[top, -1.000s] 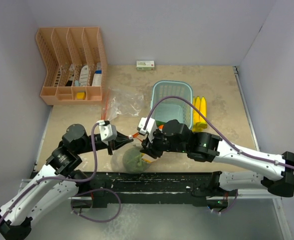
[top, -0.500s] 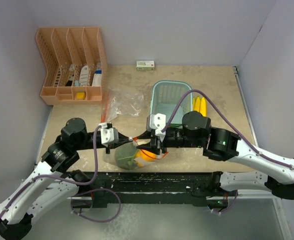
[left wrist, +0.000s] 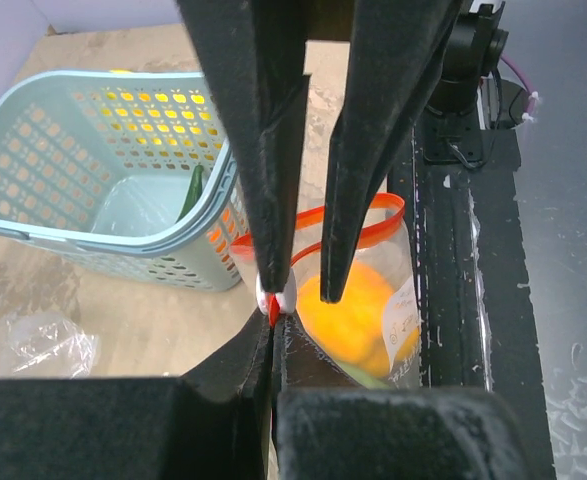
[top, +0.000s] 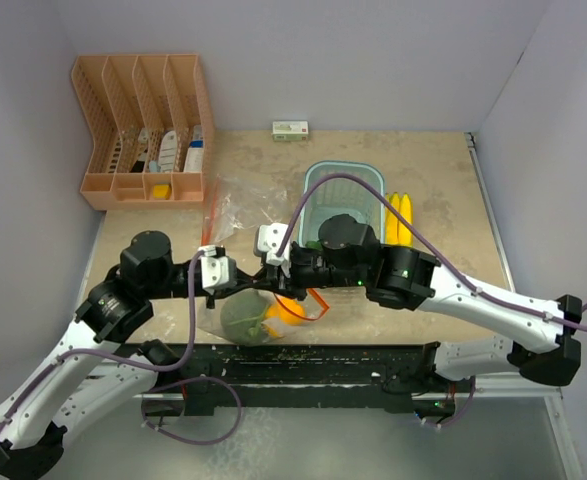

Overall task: Place the food in the zip-top bag and seal the zipper
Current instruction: Zip the zipper food storage bag at the center of the board.

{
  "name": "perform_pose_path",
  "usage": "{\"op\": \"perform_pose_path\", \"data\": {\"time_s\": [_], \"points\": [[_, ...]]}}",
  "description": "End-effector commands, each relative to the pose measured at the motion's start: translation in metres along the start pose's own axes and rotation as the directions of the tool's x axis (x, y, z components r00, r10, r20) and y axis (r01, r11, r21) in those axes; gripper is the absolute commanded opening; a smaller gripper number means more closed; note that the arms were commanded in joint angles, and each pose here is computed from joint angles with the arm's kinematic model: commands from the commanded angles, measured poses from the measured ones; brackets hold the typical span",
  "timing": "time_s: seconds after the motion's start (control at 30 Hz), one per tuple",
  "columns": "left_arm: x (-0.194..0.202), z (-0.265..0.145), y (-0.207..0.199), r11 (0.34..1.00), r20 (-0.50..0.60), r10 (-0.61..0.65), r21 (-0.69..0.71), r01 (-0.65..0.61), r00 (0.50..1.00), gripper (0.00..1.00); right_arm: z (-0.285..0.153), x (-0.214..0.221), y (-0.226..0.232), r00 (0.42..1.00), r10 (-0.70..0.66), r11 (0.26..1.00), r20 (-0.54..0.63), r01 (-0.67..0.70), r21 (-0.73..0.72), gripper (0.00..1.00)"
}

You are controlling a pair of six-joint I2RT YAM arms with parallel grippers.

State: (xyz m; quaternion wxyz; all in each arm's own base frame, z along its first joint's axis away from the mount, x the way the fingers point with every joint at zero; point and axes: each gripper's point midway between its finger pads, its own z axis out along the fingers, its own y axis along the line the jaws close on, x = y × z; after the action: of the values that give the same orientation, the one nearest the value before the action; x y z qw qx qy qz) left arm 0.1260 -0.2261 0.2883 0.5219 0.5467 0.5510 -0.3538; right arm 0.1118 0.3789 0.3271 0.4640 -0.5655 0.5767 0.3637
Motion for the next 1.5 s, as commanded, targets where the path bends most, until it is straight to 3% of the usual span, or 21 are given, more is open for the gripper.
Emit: {"op": "perform_pose_path", "data": {"time_s": [0.0, 0.17, 0.77, 1.03, 1.47], "points": [[-0.028, -0.007, 0.006, 0.997, 0.046, 0.069, -0.025, -0.068, 0.997, 0.0, -0.014, -0.022, -0.004, 0.997, 0.002, 1.0, 0.076, -0.004, 0.03, 0.17], [-0.029, -0.008, 0.004, 0.997, 0.051, 0.071, -0.021, -0.07, 0.996, 0.0, -0.017, -0.026, -0.003, 0.996, -0.005, 1.0, 0.091, 0.003, 0.027, 0.12], [-0.028, -0.008, 0.005, 0.997, 0.046, 0.072, -0.025, -0.071, 0.996, 0.0, 0.003, -0.002, 0.004, 1.0, 0.018, 0.999, 0.014, -0.017, -0.03, 0.13], [-0.027, -0.008, 0.006, 0.997, 0.046, 0.07, -0.03, -0.068, 0.997, 0.0, 0.009, 0.004, 0.007, 1.0, 0.025, 0.998, -0.006, -0.025, -0.049, 0.0], [-0.028, -0.012, 0.008, 0.996, 0.049, 0.067, -0.061, -0.064, 0.997, 0.0, -0.003, 0.013, -0.008, 0.996, 0.089, 0.994, -0.012, -0.088, 0.065, 0.0]]}}
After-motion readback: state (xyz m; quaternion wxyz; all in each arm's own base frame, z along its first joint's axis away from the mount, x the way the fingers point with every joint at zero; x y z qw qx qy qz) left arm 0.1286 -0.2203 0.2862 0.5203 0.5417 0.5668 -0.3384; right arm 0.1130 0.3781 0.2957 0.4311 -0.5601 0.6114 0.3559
